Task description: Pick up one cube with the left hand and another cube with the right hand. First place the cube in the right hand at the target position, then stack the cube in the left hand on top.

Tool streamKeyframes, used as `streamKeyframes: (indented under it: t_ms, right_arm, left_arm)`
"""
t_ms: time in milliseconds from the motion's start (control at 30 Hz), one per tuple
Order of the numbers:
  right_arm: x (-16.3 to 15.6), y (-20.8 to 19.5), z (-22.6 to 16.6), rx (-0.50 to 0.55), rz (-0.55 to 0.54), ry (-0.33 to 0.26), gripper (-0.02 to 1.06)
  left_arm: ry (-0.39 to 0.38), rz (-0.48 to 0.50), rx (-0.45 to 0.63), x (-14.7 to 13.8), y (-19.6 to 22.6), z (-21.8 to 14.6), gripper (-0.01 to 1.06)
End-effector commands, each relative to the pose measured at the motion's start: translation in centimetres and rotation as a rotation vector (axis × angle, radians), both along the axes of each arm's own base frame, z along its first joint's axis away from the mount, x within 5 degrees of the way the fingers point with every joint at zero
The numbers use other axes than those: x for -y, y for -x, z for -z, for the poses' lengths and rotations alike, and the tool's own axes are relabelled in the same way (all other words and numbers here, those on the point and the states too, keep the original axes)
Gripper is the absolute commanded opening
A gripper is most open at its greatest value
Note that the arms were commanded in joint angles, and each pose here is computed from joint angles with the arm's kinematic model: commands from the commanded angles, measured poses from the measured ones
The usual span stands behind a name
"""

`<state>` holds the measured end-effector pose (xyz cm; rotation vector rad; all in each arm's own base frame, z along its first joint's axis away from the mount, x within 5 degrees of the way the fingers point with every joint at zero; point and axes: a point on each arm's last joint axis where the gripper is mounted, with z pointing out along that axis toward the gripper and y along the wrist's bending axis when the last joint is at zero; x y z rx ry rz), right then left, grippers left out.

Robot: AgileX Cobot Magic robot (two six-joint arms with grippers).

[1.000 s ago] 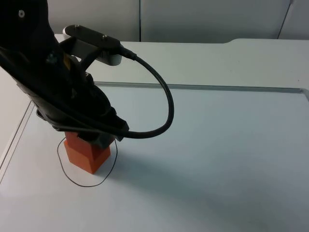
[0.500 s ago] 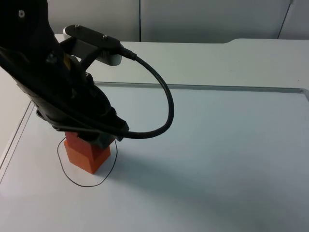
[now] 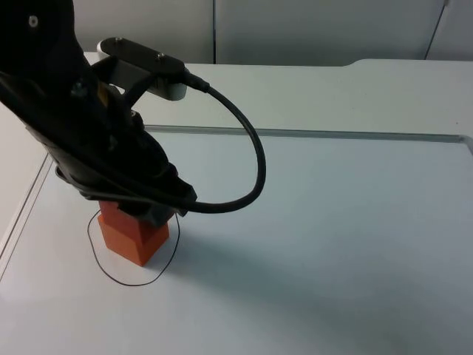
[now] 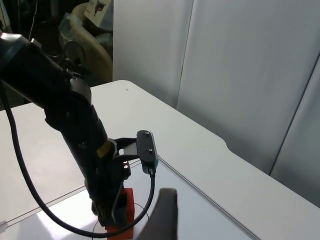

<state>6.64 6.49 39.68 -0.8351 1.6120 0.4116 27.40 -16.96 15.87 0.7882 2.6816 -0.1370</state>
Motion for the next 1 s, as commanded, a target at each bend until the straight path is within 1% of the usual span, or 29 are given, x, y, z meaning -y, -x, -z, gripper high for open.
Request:
streamKeyframes:
  t_ms: [0, 33, 200, 233, 300, 333, 567, 700, 833, 867, 967]
  right_arm:
    - [0.0, 0.1, 0.1, -0.003, -0.004, 0.000, 0.78]
    - [0.0, 0.1, 0.1, -0.003, -0.004, 0.000, 0.78]
    - [0.0, 0.1, 0.1, -0.003, -0.004, 0.000, 0.78]
    - [0.0, 0.1, 0.1, -0.003, -0.004, 0.000, 0.78]
    - [0.0, 0.1, 0.1, -0.003, -0.004, 0.000, 0.78]
    - [0.0, 0.1, 0.1, -0.003, -0.004, 0.000, 0.78]
    - [0.0, 0.1, 0.2, -0.013, -0.009, -0.007, 0.78]
    - [0.0, 0.1, 0.2, -0.014, -0.009, -0.008, 0.78]
    - [0.0, 0.1, 0.1, -0.011, -0.010, -0.011, 0.78]
    - [0.0, 0.1, 0.1, -0.011, -0.010, -0.011, 0.78]
    - [0.0, 0.1, 0.0, -0.003, -0.012, -0.017, 0.78]
  left_arm:
    - [0.004, -0.005, 0.010, 0.0, -0.2, 0.0, 0.17]
    - [0.004, -0.005, 0.010, 0.0, -0.2, 0.0, 0.17]
    - [0.000, -0.001, 0.012, 0.0, -0.2, 0.0, 0.63]
    - [0.000, -0.001, 0.012, 0.0, -0.2, 0.0, 0.63]
    - [-0.002, 0.001, 0.013, 0.0, -0.3, 0.0, 0.76]
    - [-0.003, 0.003, 0.014, 0.0, -0.3, 0.0, 0.78]
    - [-0.026, 0.012, -0.003, -0.2, -0.1, 0.1, 0.78]
    - [-0.031, 0.023, 0.017, -0.4, 0.0, -0.8, 0.78]
    - [0.008, 0.026, 0.095, -0.7, 0.5, -3.8, 0.78]
    - [0.008, 0.026, 0.095, -0.7, 0.5, -3.8, 0.78]
    - [0.052, 0.022, 0.168, -1.3, 1.4, -7.2, 0.78]
